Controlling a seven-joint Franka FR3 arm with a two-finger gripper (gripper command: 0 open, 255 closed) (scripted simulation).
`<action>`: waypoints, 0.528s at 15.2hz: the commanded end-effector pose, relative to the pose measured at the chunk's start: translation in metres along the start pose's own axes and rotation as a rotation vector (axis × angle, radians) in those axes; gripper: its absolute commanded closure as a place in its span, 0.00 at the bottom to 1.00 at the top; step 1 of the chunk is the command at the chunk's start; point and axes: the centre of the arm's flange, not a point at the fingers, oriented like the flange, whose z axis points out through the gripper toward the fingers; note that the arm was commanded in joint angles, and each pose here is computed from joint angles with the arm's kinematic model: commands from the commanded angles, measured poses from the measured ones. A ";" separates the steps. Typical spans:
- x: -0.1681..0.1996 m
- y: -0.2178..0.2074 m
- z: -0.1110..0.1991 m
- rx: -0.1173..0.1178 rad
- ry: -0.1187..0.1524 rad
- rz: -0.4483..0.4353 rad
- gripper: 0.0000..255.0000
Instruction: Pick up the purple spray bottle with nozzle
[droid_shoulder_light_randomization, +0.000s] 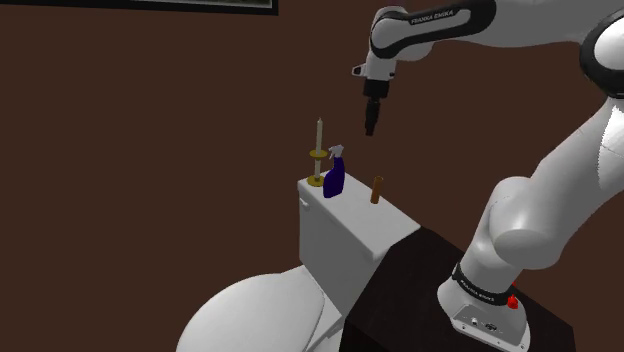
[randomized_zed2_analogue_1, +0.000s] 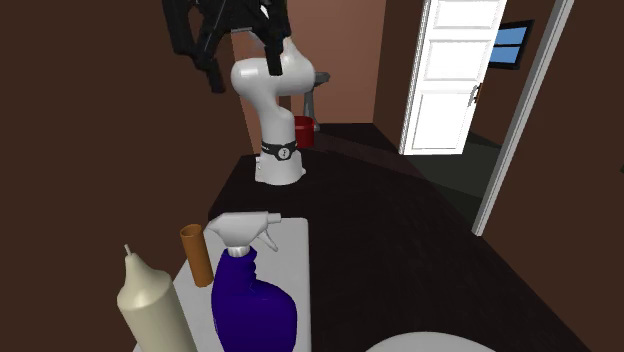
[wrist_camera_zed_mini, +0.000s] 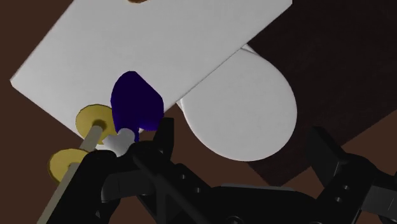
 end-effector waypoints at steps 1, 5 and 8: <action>0.012 0.025 0.012 0.014 -0.013 -0.055 0.00; 0.037 0.072 0.035 0.043 -0.038 -0.157 0.00; 0.058 0.105 0.054 0.064 -0.057 -0.232 0.00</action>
